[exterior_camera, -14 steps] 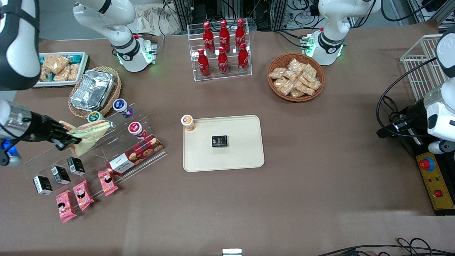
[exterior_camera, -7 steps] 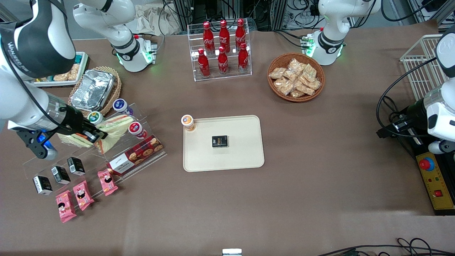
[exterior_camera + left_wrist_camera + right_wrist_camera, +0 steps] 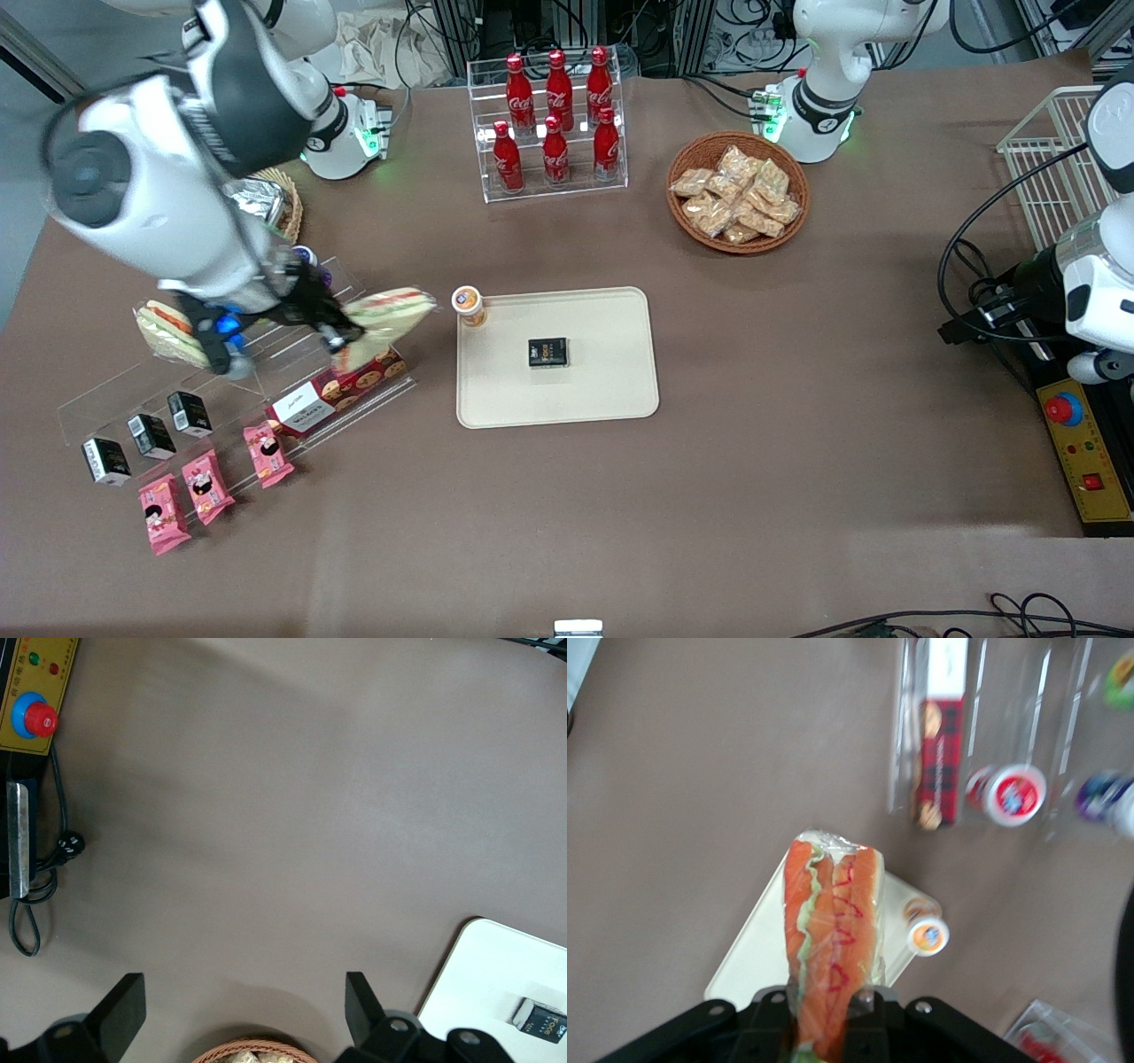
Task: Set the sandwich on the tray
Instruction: 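Lift the sub sandwich and carry it toward the cream tray, then lower the sub sandwich onto the tray beside the black card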
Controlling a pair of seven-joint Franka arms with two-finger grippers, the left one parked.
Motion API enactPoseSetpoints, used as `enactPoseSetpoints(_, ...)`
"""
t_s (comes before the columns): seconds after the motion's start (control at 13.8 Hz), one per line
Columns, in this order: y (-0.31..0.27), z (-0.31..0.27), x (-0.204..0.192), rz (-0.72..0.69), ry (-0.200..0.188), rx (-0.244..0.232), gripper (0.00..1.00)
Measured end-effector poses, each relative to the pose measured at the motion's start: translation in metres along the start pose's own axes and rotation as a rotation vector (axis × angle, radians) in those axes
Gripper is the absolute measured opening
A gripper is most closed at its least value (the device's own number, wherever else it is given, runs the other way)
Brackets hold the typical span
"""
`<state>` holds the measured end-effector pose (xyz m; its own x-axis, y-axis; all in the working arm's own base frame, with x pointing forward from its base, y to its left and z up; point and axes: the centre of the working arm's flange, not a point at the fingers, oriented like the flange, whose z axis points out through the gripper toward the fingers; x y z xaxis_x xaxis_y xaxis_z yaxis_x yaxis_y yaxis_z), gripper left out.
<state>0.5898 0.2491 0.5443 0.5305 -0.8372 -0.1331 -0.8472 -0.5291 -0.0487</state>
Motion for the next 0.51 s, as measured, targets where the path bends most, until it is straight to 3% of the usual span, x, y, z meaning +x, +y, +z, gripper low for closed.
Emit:
enactPoseSetpoints(0.22,-0.030,0.055,-0.046,0.103,0.004,0.010,0.19)
enactPoseSetpoints(0.51,-0.056,0.132,-0.044,0.216,0.006,0.012,0.19)
